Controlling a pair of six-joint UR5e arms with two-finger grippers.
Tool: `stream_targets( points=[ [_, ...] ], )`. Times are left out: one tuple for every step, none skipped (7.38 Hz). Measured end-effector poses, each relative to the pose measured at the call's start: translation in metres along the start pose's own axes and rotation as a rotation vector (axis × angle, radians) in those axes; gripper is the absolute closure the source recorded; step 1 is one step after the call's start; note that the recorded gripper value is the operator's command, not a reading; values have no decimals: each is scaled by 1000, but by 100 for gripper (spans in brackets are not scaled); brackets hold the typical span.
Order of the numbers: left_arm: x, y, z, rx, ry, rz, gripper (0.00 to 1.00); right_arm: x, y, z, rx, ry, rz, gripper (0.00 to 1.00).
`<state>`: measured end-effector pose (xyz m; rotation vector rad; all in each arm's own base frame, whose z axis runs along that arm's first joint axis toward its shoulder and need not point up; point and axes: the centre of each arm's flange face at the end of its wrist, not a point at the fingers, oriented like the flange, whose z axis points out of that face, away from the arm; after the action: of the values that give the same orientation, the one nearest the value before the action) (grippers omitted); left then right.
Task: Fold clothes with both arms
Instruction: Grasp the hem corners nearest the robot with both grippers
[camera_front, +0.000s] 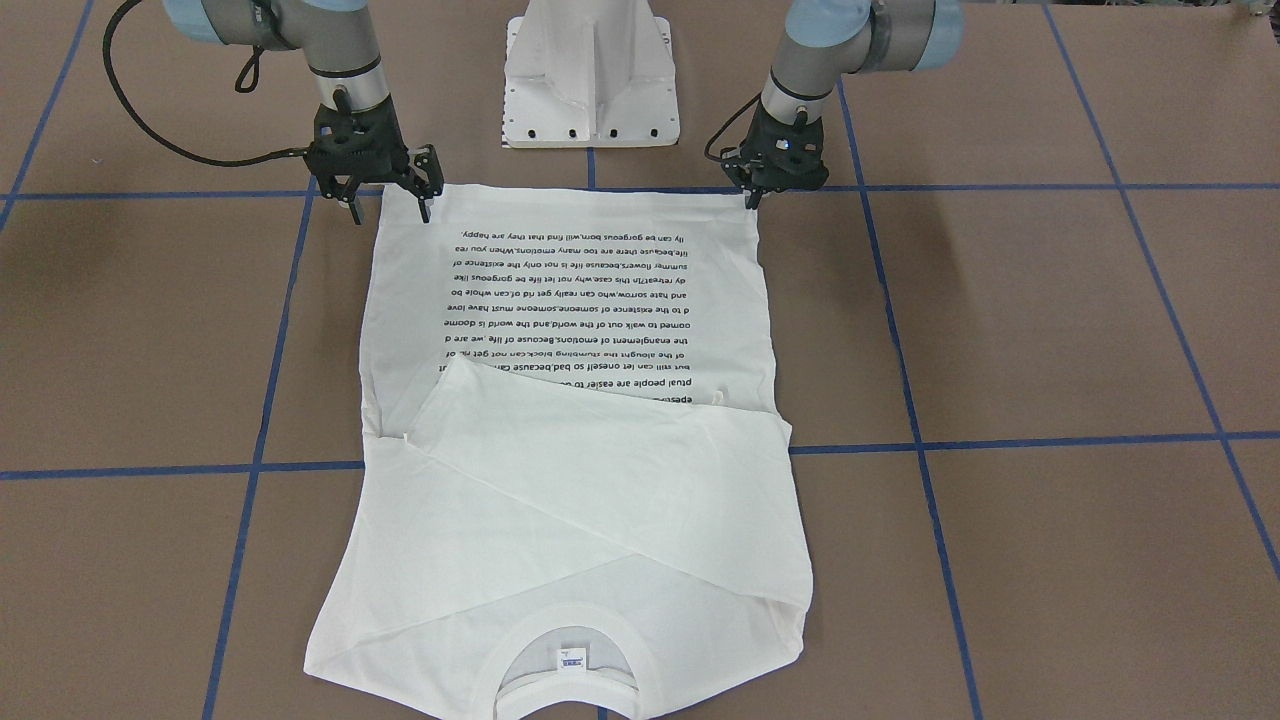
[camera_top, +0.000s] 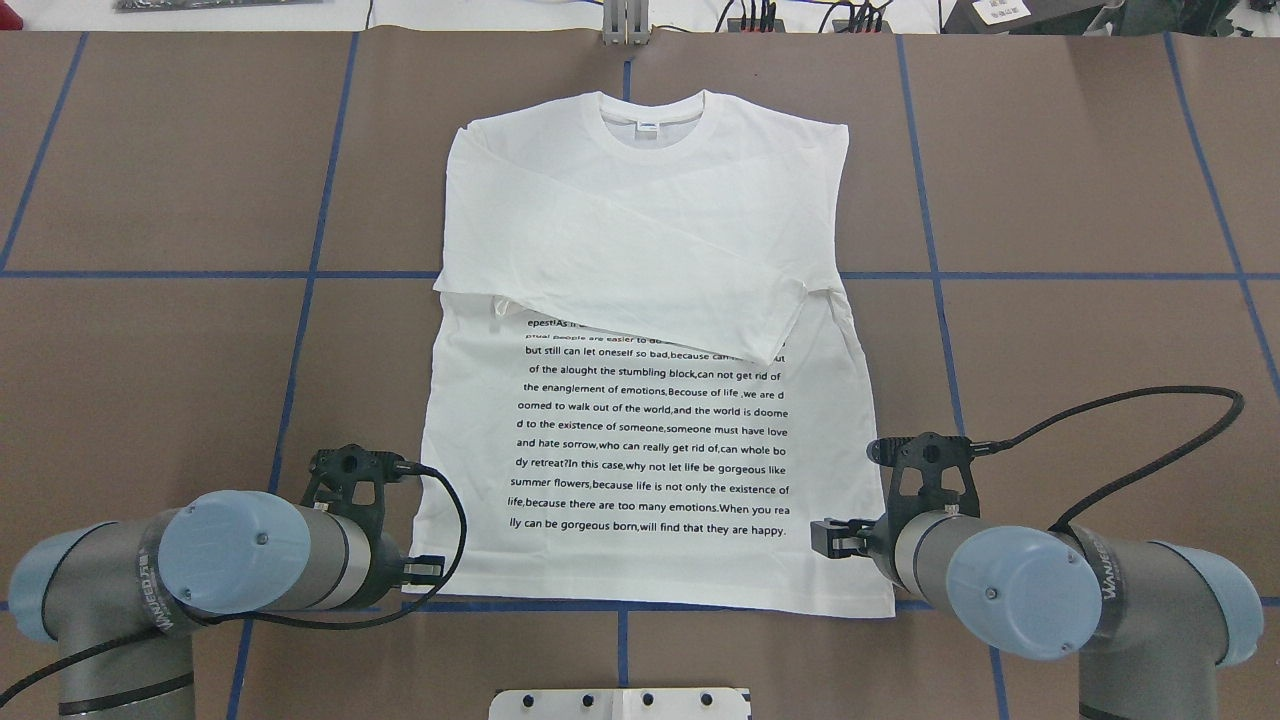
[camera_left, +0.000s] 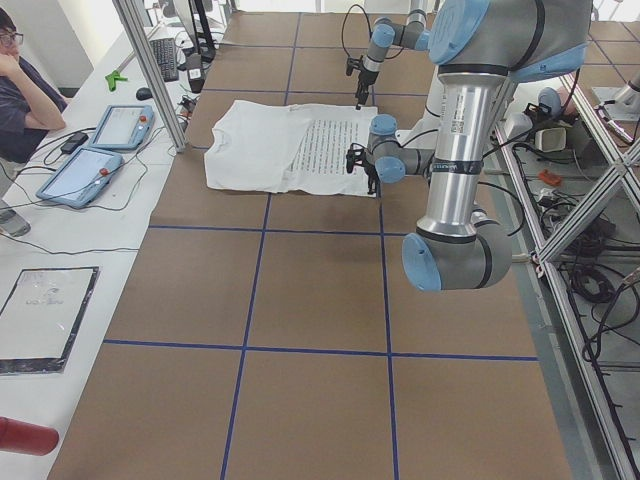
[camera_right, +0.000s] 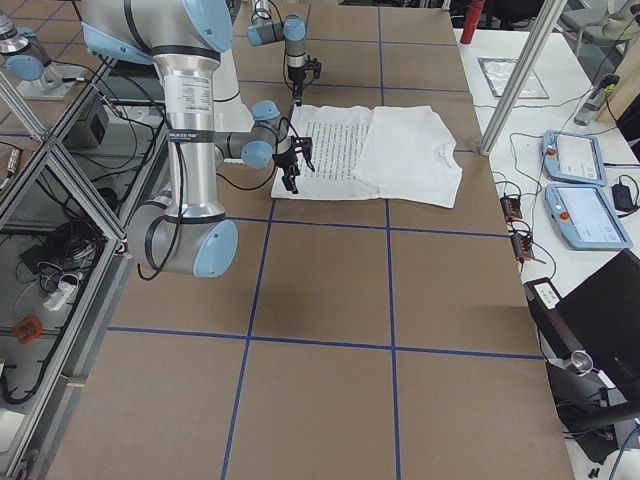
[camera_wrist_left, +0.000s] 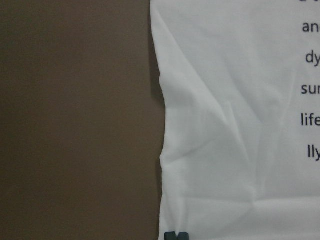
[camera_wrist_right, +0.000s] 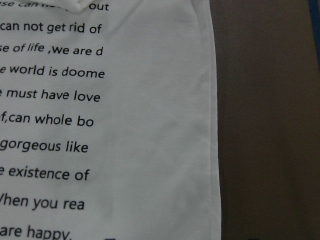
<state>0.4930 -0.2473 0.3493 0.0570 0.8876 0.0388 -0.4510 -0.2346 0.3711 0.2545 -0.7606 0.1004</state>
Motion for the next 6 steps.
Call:
stream_targets(
  points=[
    [0, 0, 0, 0, 0, 0, 100, 6, 13, -5, -2, 3, 1, 16],
    [1, 0, 0, -1, 1, 0, 100, 10, 26, -9, -2, 4, 6, 19],
    [1, 0, 0, -2, 1, 0, 100, 9, 41, -11, 6, 4, 8, 24],
    [1, 0, 0, -2, 2, 0, 100, 8, 53, -11, 16, 3, 4, 26],
    [0, 0, 0, -3, 2, 0, 100, 8, 61, -9, 25, 5, 0, 28],
    [0, 0, -1, -3, 3, 0, 100, 8, 66, -7, 34, 10, -6, 31]
  ],
)
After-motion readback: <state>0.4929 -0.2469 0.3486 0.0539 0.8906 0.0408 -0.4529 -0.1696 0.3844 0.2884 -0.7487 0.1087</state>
